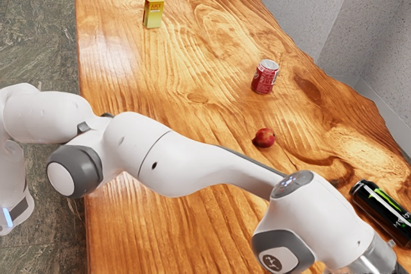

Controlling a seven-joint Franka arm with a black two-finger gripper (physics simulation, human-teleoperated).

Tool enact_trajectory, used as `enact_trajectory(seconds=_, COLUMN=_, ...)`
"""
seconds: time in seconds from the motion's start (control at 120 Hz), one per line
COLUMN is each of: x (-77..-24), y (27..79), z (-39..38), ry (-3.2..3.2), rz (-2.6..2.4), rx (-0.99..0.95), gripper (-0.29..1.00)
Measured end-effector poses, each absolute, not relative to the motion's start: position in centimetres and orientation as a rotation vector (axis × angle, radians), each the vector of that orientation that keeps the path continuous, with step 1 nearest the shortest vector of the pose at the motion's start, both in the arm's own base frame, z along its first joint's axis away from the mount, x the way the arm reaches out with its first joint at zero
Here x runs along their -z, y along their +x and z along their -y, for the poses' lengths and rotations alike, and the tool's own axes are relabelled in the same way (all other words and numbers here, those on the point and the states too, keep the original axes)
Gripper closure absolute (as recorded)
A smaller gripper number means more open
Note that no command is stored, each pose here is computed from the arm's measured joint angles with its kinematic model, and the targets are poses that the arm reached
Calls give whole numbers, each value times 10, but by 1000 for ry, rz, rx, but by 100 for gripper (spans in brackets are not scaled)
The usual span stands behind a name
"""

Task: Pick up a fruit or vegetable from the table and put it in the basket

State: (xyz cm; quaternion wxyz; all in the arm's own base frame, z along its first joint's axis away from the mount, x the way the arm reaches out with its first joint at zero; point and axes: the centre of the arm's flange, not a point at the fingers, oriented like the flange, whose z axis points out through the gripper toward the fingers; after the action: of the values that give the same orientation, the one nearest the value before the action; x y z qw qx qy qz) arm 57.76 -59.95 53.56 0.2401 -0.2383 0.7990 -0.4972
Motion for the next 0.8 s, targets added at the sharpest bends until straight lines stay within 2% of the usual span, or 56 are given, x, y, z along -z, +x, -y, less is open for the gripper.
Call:
enact_trajectory(seconds=0.225, x=-540, y=577, z=598, ry=-639, rz=-2162, rx=1381, gripper=2)
enact_trajectory(seconds=0.642, x=-536, y=581, z=596, ry=-637, rz=-2157, rx=1379, gripper=0)
enact_trajectory(seconds=0.675, x=-550, y=583, z=588, ry=-636, rz=-2150, rx=1349, gripper=0)
enact_trajectory(seconds=0.708, x=-576, y=592, z=565, ry=-656, rz=-2140, rx=1256, gripper=0)
enact_trajectory(seconds=0.75, x=-594, y=622, z=498, ry=-794, rz=-2146, rx=1065, gripper=0)
enact_trajectory(seconds=0.8, x=-579, y=670, z=332, ry=-1226, rz=-2119, rx=844, gripper=0)
